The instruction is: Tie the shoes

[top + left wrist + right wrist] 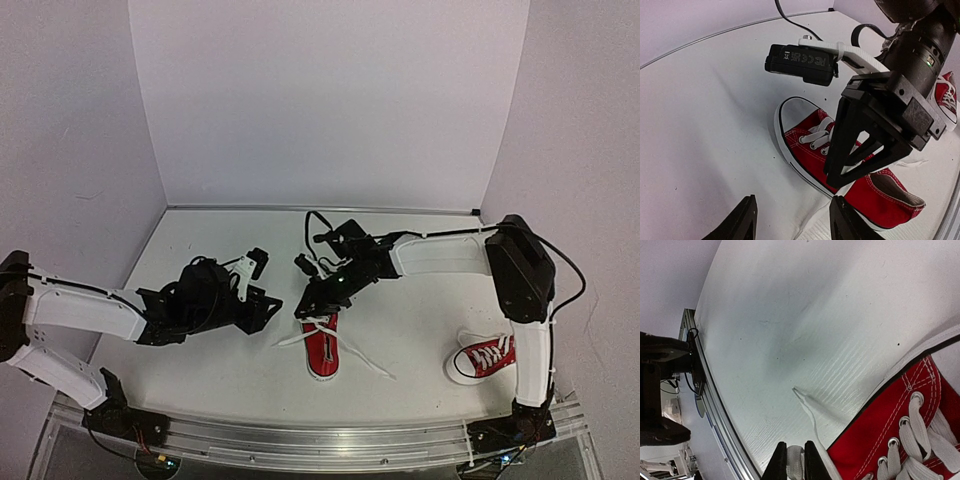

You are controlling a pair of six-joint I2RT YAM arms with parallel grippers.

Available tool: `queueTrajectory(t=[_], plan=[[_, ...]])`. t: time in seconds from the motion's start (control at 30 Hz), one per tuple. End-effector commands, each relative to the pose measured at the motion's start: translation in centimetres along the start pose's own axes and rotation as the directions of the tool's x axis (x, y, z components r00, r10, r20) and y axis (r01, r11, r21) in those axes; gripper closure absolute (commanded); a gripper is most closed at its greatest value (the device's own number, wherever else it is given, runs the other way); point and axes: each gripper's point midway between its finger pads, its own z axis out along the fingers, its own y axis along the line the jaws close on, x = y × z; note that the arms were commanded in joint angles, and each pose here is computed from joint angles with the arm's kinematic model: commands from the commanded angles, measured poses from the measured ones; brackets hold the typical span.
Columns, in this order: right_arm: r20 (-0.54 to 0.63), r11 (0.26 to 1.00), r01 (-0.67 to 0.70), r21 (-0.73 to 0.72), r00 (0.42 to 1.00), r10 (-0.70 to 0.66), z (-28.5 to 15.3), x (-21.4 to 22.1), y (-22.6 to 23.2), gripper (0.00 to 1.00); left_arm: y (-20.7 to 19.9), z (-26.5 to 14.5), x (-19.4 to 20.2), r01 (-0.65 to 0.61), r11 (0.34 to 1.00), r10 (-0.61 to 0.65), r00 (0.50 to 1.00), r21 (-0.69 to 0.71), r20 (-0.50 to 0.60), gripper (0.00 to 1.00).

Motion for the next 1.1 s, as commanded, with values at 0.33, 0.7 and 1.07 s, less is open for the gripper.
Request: queueTrajectory(t=[0.33,0.7,1.07], plan=[[0.172,0.994,0.110,-0.011,0.979,-0.106,-6.9,-3.8,6.0,0.43,-1.1,1.3,-1.3,0.068,0.989,-0.068,0.998,0.128,-0.004,0.43],[0.199,0.996,0.072,0.050,0.977,-0.080,-9.9,-3.6,3.2,0.44,-3.5,2.6,-2.7,0.034,0.962,-0.021,0.998,0.270,-0.052,0.42],[0.108,0.990,0.019,0.143,0.994,-0.034,-8.7,-0.4,-2.9,0.65,-5.1,5.8,-1.5,-0.023,0.941,0.080,0.985,0.339,-0.155,0.44]])
